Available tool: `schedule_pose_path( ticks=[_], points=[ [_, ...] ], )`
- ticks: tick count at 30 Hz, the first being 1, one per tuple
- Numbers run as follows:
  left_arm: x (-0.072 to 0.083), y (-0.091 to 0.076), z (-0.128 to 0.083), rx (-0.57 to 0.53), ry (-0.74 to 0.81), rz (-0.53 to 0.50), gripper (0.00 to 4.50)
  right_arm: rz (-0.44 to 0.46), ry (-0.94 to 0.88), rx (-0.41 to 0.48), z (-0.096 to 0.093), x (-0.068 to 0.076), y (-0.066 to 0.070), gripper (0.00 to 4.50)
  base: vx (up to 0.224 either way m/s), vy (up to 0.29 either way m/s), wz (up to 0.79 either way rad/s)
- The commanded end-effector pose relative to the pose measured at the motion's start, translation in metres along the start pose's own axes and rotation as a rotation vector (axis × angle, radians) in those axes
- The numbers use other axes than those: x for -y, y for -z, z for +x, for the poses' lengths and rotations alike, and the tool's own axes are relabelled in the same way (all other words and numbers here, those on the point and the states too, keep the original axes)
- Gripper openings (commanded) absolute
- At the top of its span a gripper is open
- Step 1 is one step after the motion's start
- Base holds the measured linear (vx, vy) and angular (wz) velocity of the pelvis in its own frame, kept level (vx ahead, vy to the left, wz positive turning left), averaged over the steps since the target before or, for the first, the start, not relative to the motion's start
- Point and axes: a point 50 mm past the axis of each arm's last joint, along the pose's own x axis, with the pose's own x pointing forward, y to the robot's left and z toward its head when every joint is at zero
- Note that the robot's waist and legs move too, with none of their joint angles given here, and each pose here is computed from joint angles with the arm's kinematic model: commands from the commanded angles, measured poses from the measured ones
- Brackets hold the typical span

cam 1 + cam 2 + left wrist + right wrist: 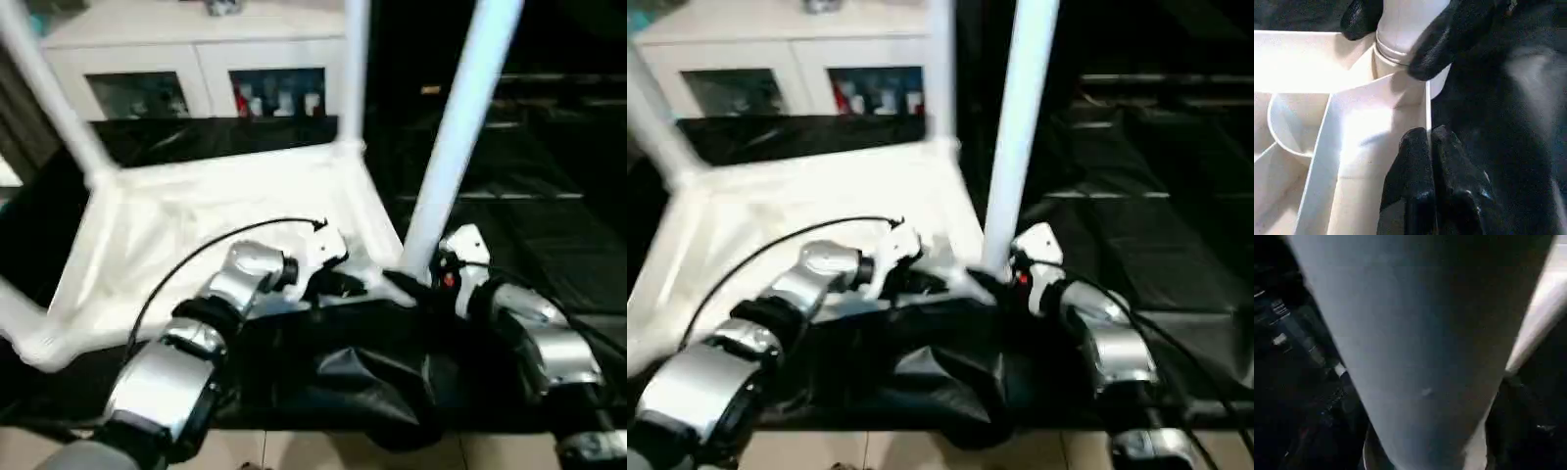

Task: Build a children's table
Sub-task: Rotate leg to tighten

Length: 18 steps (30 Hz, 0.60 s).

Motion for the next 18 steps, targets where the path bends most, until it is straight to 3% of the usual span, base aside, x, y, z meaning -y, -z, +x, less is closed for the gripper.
schedule_pose_path(
  ticks=[1, 6, 12, 18],
  points=[
    [-0.001, -0.008, -0.003, 0.024, 0.023, 0.046, 0.0, 0.0, -0.065, -0.006, 0.002, -0.005, -0.002, 3.18, 0.0, 0.0, 0.0],
    [-0.003, -0.004, -0.016, 0.004, 0.035, 0.052, 0.0, 0.001, -0.145, -0.038, -0.004, -0.004, -0.002, 2.89, 0.0, 0.0, 0.0],
    [-0.002, -0.004, -0.015, 0.015, 0.033, 0.048, 0.0, 0.023, -0.167, -0.018, -0.001, -0.005, -0.004, 2.62, 0.0, 0.0, 0.0],
    [-0.004, -0.004, -0.007, 0.019, -0.037, 0.032, 0.0, 0.064, -0.12, -0.007, 0.006, -0.013, 0.008, 2.56, 0.0, 0.0, 0.0]
  ],
)
